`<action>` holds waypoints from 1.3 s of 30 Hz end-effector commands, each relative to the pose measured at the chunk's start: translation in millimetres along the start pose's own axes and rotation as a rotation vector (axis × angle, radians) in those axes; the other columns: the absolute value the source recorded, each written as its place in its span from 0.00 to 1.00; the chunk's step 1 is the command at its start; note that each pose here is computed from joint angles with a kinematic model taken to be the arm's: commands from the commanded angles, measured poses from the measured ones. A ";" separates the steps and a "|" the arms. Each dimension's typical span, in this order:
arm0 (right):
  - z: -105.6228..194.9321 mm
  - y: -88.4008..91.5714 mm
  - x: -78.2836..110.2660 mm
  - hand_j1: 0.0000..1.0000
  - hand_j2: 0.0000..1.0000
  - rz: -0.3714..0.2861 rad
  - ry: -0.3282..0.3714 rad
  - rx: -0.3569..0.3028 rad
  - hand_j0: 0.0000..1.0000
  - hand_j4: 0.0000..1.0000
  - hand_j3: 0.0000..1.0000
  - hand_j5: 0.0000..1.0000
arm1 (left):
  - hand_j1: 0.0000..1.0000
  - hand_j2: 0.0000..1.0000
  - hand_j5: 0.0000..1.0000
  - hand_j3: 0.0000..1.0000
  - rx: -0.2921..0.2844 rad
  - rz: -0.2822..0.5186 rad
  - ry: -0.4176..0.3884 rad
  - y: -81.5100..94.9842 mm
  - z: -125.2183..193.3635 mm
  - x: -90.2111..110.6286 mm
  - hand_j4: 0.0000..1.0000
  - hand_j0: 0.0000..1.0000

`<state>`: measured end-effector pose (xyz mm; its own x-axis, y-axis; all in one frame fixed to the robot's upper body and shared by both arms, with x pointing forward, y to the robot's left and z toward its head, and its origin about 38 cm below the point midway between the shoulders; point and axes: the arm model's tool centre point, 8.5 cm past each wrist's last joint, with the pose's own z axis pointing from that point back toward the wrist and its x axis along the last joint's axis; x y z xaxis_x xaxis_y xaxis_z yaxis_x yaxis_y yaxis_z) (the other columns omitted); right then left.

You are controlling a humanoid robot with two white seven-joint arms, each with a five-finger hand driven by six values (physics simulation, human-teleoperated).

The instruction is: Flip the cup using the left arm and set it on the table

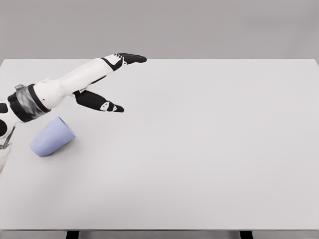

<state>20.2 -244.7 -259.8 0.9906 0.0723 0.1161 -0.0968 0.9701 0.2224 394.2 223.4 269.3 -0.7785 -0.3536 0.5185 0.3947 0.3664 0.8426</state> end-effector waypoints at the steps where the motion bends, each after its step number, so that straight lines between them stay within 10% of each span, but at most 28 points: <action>1: 0.1 0.5 -1.2 1.00 1.00 -0.001 0.004 0.005 1.00 1.00 1.00 1.00 | 1.00 1.00 1.00 1.00 0.005 0.008 -0.005 -0.4 -1.2 0.6 1.00 1.00; 10: 0.0 0.2 -0.4 1.00 1.00 -0.001 0.001 0.001 1.00 1.00 1.00 1.00 | 1.00 1.00 1.00 1.00 0.081 -0.037 0.047 27.6 25.6 -5.2 1.00 1.00; 12: 0.0 0.2 -0.4 1.00 1.00 -0.001 0.001 0.001 1.00 1.00 1.00 1.00 | 1.00 1.00 1.00 1.00 0.108 -0.035 0.112 41.2 59.1 -12.1 1.00 1.00; 14: 0.0 0.0 -0.4 1.00 1.00 -0.001 0.001 0.000 1.00 1.00 1.00 1.00 | 1.00 1.00 1.00 1.00 0.018 -0.055 0.294 42.6 125.1 -22.3 1.00 1.00; 15: 0.0 0.0 -0.4 1.00 1.00 -0.001 0.001 0.000 1.00 1.00 1.00 1.00 | 1.00 1.00 1.00 1.00 0.124 -0.107 0.357 49.7 139.4 -25.6 1.00 1.00; 17: 0.0 0.2 -0.4 1.00 1.00 -0.001 0.001 0.001 1.00 1.00 1.00 1.00 | 1.00 1.00 1.00 1.00 0.130 -0.141 0.341 48.8 153.6 -20.5 1.00 1.00; 24: 0.0 0.0 -0.4 1.00 1.00 -0.001 0.001 0.000 1.00 1.00 1.00 1.00 | 1.00 1.00 1.00 1.00 -0.008 0.243 0.315 13.6 165.0 -21.6 1.00 1.00; 27: 0.0 0.2 -0.4 1.00 1.00 -0.001 0.001 0.001 1.00 1.00 1.00 1.00 | 1.00 1.00 1.00 1.00 -0.097 0.396 0.517 -2.7 170.0 -41.1 1.00 1.00; 31: 0.0 0.2 -0.4 1.00 1.00 -0.001 0.001 0.001 1.00 1.00 1.00 1.00 | 1.00 1.00 1.00 1.00 0.062 0.434 0.628 -10.7 172.4 -57.0 1.00 1.00; 39: 0.0 0.0 -0.4 1.00 1.00 -0.001 0.001 0.000 1.00 1.00 1.00 1.00 | 0.97 0.97 0.97 0.97 0.068 0.471 0.639 -24.5 170.9 -60.0 0.97 0.97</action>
<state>19.7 -244.7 -259.8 0.9908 0.0718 0.1147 -0.0961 0.9701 0.2227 347.7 382.8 194.1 -0.1116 -0.5666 0.8164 0.5655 0.6394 0.5210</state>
